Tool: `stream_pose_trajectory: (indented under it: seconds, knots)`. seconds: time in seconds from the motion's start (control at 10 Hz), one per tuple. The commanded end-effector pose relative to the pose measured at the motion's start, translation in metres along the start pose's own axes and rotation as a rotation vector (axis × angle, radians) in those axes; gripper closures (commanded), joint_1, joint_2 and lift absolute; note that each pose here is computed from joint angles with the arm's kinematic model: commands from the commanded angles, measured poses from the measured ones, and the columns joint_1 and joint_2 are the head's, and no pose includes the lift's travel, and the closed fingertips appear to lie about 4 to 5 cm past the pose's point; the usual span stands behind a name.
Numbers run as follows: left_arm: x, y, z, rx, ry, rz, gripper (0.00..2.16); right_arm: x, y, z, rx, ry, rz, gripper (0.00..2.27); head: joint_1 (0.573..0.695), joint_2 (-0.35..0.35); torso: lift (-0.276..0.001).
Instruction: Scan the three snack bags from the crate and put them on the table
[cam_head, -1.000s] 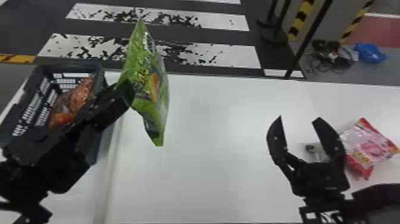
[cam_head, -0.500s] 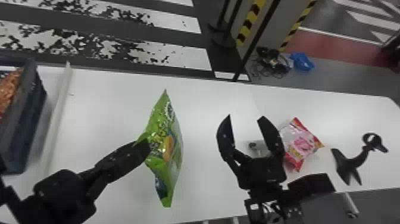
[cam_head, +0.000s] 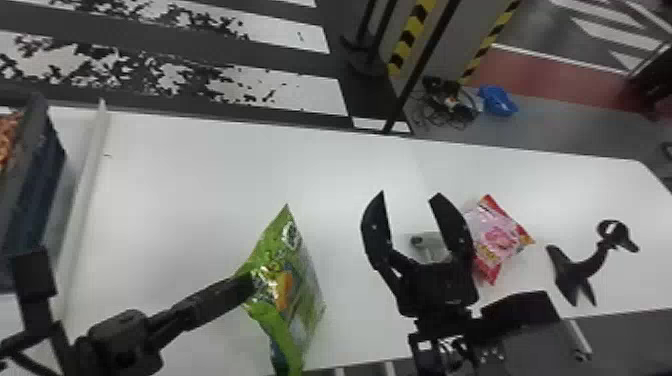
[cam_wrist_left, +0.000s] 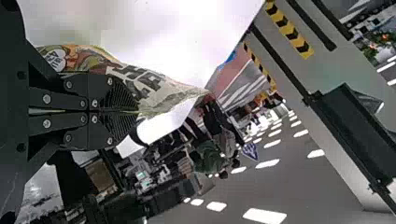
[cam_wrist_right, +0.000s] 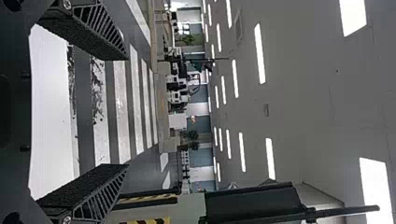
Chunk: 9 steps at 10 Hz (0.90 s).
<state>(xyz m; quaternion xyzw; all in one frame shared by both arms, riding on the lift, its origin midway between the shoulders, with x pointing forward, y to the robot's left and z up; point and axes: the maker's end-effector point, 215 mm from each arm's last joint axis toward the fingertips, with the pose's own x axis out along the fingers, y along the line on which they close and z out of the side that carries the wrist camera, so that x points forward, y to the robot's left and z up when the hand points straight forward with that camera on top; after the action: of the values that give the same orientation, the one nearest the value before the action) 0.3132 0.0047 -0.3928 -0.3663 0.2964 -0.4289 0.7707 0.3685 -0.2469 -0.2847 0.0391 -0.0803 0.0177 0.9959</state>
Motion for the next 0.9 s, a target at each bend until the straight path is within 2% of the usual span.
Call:
stream_pose_trajectory:
  seconds: [0.0,0.3,0.4,0.5,0.6,0.7,0.8]
  knots:
    - [0.003,0.036,-0.009,-0.023,0.042,0.062,1.78,-0.001,0.0,0.001,-0.003,0.0,0.002,0.06,0.695,-0.35,-0.094]
    - [-0.001,0.077,-0.01,0.008,0.076,0.187,1.78,0.001,-0.001,0.003,-0.002,-0.005,0.005,0.06,0.695,-0.35,-0.094]
    - [-0.003,0.094,-0.002,0.055,0.076,0.273,1.78,0.002,-0.003,0.004,-0.005,-0.007,0.006,0.06,0.695,-0.35,-0.094]
    - [-0.004,0.109,0.023,0.137,0.032,0.354,1.78,0.003,-0.005,0.003,-0.005,-0.006,0.005,0.06,0.695,-0.335,-0.094]
    - [-0.003,0.119,0.043,0.177,-0.008,0.395,1.78,0.004,-0.008,0.004,-0.012,-0.007,0.004,0.06,0.695,-0.309,-0.094]
    - [0.0,0.13,0.057,0.197,-0.023,0.412,0.93,0.004,-0.01,0.001,-0.016,-0.002,0.0,0.06,0.695,-0.283,-0.094]
    - [0.004,0.137,0.061,0.205,-0.019,0.429,0.0,0.005,-0.012,-0.002,-0.022,0.005,-0.002,0.05,0.695,-0.275,-0.094]
